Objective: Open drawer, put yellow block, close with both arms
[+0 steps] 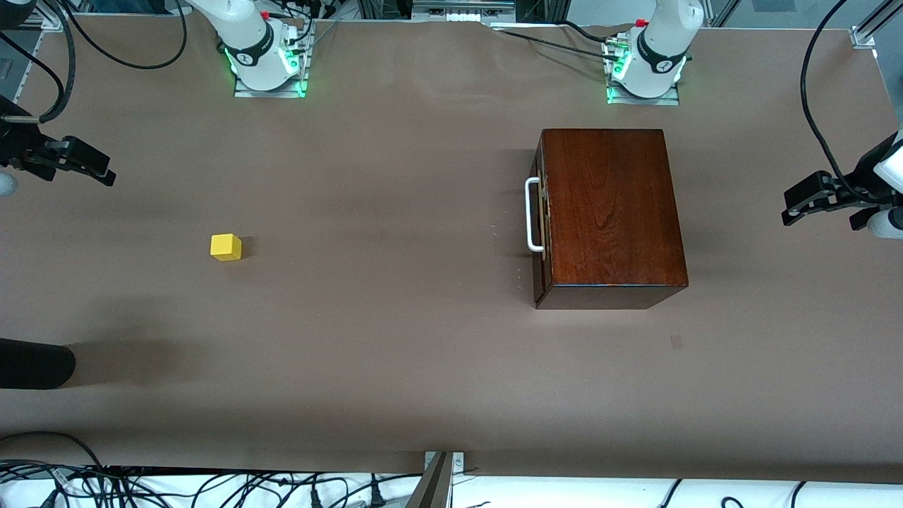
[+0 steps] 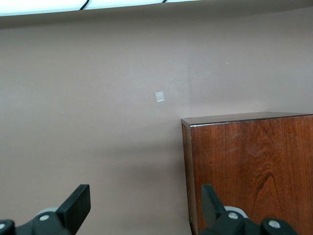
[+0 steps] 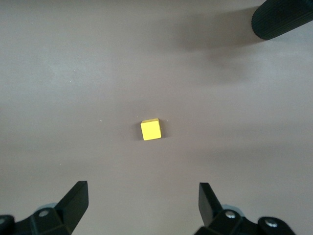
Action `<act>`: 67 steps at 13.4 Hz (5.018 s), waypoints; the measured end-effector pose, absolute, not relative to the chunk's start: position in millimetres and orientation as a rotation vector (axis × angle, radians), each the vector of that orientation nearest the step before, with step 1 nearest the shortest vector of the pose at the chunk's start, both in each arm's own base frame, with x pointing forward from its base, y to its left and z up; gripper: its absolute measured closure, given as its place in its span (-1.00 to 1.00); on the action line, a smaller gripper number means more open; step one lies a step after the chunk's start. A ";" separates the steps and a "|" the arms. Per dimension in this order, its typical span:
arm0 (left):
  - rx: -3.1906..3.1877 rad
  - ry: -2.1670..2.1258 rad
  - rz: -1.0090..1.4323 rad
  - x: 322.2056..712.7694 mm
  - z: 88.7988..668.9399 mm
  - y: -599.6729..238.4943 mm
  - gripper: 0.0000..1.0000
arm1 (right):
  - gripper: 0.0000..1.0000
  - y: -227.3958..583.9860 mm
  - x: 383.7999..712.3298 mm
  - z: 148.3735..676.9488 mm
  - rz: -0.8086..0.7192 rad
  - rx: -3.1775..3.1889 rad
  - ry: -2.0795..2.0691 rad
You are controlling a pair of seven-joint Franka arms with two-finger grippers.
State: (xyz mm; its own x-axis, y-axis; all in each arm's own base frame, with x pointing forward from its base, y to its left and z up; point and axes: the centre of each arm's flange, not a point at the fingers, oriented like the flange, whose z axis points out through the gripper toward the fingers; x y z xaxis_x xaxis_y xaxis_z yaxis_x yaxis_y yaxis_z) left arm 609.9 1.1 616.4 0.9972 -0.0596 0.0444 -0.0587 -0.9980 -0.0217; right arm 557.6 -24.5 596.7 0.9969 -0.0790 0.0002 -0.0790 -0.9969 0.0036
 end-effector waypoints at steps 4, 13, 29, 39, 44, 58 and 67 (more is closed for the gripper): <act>-3.117 0.117 -0.075 610.7 615.2 2.3 -1.00 | -1.00 -24.8 557.6 596.8 0.001 3.136 -0.125; -3.116 0.117 -0.077 610.8 615.5 5.2 -1.00 | -1.00 -24.9 557.9 598.8 0.007 3.135 -0.126; -3.116 0.129 -0.079 610.9 615.6 1.4 -1.00 | -1.00 -23.8 565.5 584.9 -0.027 3.130 -0.125; -3.116 0.228 -0.065 612.5 609.5 -38.3 -1.00 | -1.00 -23.6 567.4 583.6 -0.029 3.129 -0.123; -3.124 0.206 -0.041 596.9 605.2 -142.7 -1.00 | -1.00 -23.3 569.8 578.2 -0.043 3.127 -0.121; -2.950 0.056 0.206 513.2 438.5 -424.7 -1.00 | -1.00 -22.5 575.2 565.2 -0.079 3.122 -0.121; -2.819 0.096 0.176 497.5 325.1 -461.9 -1.00 | -1.00 -37.4 576.4 560.5 -0.092 3.120 -0.132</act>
State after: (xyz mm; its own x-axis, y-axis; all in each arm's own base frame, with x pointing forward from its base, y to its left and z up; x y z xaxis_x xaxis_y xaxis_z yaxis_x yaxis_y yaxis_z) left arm 497.5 -461.9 325.1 0.9901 -0.0469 -0.1321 -0.0857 -0.9483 -0.3055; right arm 576.4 -37.4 560.5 0.9947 -0.0847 -0.0580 -0.0836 -0.9963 0.0198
